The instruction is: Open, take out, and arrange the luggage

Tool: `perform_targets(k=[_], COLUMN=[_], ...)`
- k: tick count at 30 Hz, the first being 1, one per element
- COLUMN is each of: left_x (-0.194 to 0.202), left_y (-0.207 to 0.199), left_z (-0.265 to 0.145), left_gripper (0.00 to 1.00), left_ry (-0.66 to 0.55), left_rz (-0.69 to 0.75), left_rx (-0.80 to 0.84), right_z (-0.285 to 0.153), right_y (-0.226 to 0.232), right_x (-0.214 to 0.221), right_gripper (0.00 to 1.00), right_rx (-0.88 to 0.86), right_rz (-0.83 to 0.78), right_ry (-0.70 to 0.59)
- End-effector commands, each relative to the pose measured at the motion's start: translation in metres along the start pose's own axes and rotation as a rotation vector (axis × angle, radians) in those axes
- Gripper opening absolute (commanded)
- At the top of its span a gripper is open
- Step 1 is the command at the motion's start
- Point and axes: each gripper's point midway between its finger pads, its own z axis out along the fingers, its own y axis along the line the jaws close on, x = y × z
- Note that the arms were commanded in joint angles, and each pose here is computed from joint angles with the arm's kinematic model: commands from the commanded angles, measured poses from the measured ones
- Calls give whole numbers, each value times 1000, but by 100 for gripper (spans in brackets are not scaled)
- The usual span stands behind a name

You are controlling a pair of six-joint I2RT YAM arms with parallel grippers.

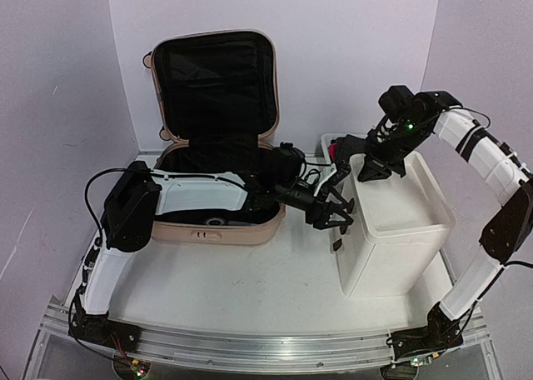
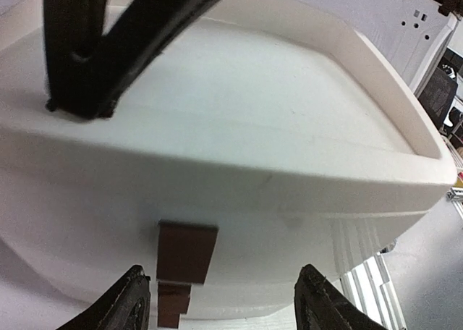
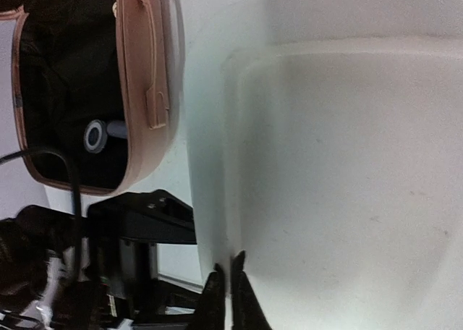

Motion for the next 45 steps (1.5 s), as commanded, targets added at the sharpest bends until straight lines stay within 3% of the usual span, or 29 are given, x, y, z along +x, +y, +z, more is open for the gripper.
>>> perform_targets(k=[1,5,12,15,19,22,29,32,35,39,45], left_x=[-43,-44,-48,-46,-45,-47,-58,-63,-67,-65,-39], left_y=[-5,1,12,13,12,10,6,3,0,-2,-3], left_z=[5,9,9,9,7,4,-3,-5,-13,-31,-60], left_gripper=[67,61,39,29,24,19,8,4,0,0,0], left_ry=[-102,-106,-113,-111,-108,-110,-129,-136,-139,-129,-74], left_rz=[129,132,121,103,85,79,28,10,17,20,7], left_rx=[-11,-52,-122,-121,-129,-139,-140,-139,-158,-214,-293], right_z=[-6,-9,-14,-20,-18,-14,2,5,4,-8,-20], right_y=[31,24,-7,-11,-11,-9,-6,-12,-25,-40,-49], right_x=[15,16,10,4,0,-6,-23,-22,-18,-16,-8], right_gripper=[0,0,2,34,54,62,54,43,20,1,0], right_rx=[-149,-114,71,106,142,176,328,396,454,512,503], right_rz=[-84,-100,-101,-113,-119,-129,-169,-183,-183,-192,-217], right_ry=[53,47,0,-36,-59,-89,-161,-174,-175,-210,-227])
